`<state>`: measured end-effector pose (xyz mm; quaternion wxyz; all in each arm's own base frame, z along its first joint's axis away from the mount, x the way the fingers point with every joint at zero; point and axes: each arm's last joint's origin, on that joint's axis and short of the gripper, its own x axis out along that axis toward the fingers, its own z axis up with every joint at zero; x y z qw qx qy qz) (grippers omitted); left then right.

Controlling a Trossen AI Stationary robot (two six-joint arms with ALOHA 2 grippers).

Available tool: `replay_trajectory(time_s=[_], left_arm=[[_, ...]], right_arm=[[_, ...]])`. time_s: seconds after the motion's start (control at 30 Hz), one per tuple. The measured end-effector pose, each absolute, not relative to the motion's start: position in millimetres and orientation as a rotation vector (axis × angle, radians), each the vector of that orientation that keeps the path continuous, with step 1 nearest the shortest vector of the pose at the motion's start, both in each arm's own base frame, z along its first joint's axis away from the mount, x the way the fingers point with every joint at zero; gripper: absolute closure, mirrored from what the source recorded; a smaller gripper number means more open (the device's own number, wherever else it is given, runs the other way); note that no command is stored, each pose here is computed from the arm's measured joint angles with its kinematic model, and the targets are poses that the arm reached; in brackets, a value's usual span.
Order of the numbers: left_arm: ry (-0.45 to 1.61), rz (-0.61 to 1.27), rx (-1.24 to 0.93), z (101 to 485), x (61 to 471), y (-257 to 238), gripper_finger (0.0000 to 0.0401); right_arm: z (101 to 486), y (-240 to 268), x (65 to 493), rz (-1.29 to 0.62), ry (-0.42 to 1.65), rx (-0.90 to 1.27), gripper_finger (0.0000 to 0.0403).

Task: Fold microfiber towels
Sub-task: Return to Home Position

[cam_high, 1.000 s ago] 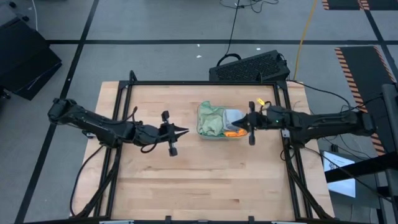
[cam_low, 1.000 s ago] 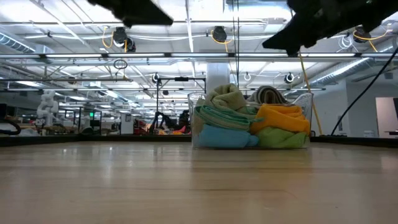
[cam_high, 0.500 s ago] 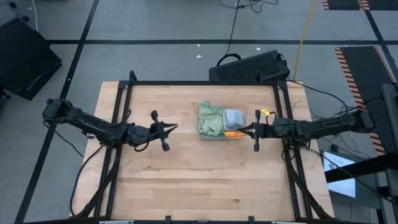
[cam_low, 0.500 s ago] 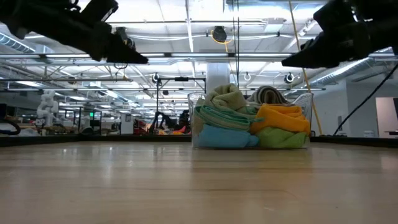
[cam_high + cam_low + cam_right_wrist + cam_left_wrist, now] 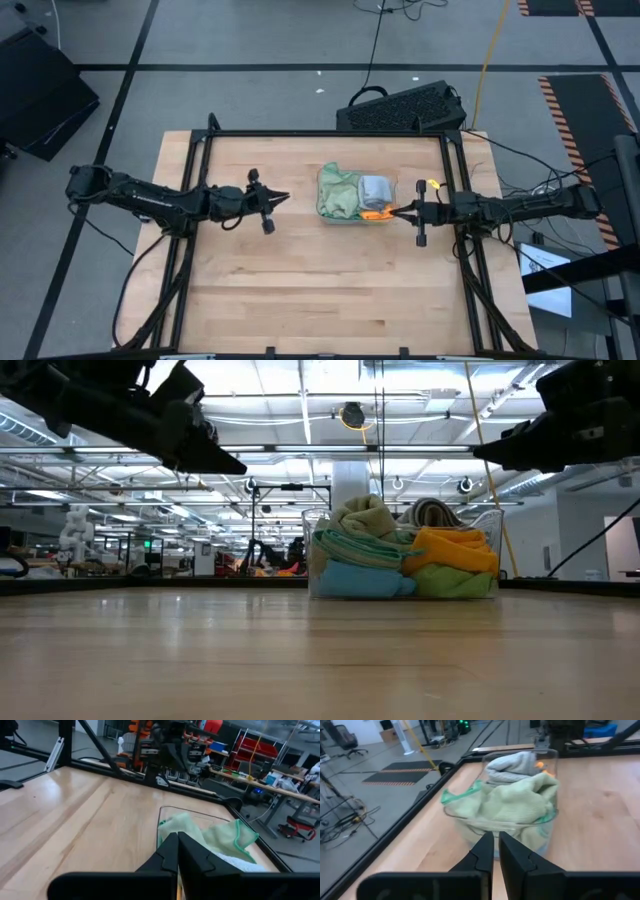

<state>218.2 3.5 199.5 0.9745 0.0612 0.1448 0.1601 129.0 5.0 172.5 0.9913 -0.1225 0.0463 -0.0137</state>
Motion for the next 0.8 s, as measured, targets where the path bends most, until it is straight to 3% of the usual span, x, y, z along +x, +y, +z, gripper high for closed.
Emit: replay_trajectory(time_s=[0.37,0.8], left_arm=[[0.282,0.312,0.115,196,216,5,0.0371],[0.102,0.251,0.068,169,181,2,0.0371]], right_arm=[[173,4,117,-0.04,-0.01,-0.257,0.0403],[172,4,107,-0.042,-0.013,-0.255,0.0403]])
